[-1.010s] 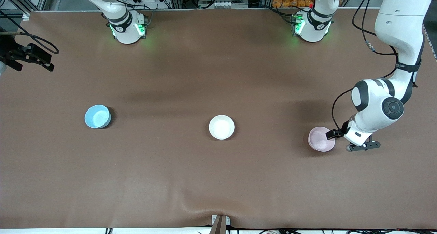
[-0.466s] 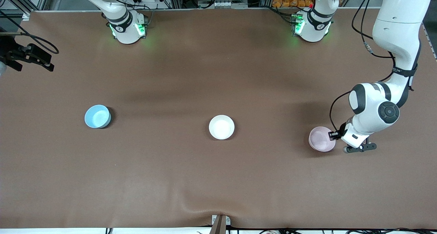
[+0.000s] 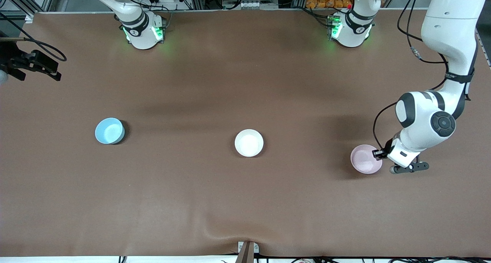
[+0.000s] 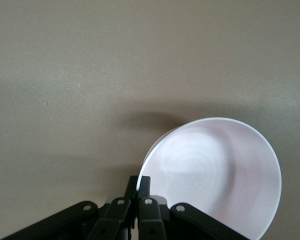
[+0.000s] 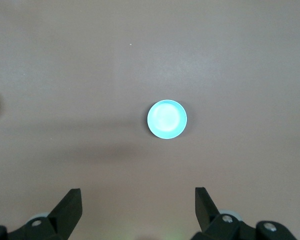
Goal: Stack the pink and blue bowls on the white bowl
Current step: 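Carry the pink bowl with the left gripper onto the white bowl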
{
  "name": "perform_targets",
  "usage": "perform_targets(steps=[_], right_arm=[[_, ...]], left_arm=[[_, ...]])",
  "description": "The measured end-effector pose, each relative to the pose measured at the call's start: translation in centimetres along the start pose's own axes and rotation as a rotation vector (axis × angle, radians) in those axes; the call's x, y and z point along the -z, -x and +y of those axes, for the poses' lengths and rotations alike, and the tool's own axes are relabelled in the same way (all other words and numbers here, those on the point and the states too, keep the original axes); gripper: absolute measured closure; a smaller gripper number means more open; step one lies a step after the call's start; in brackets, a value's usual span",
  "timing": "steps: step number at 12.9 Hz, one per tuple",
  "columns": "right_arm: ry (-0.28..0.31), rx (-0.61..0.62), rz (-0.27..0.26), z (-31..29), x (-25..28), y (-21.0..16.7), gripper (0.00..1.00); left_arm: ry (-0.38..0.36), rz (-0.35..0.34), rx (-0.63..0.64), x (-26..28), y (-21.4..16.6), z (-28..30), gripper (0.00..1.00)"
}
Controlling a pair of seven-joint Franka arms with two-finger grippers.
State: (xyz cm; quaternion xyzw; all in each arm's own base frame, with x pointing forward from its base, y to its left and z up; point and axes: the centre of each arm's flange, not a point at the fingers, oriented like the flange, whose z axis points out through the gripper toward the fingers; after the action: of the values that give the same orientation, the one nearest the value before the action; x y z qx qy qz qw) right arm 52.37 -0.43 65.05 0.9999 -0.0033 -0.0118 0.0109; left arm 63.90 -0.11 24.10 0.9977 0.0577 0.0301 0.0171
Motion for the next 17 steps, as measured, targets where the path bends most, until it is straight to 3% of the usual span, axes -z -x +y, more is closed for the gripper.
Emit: perform_targets(steps=[8, 12, 17], right_arm=[[0.0, 0.0, -0.001, 0.0, 0.0, 0.0, 0.0], [0.0, -0.001, -0.002, 0.0, -0.1, 0.0, 0.0], [0.0, -0.004, -0.003, 0.2, -0.1, 0.0, 0.0]], left_arm=[[0.048, -0.081, 0.001, 10.5, 3.7, 12.9, 0.97], [0.094, -0.101, 0.104, 11.5, 7.4, 23.9, 0.97], [0.134, -0.16, 0.112, 8.7, 11.7, 37.2, 0.97]])
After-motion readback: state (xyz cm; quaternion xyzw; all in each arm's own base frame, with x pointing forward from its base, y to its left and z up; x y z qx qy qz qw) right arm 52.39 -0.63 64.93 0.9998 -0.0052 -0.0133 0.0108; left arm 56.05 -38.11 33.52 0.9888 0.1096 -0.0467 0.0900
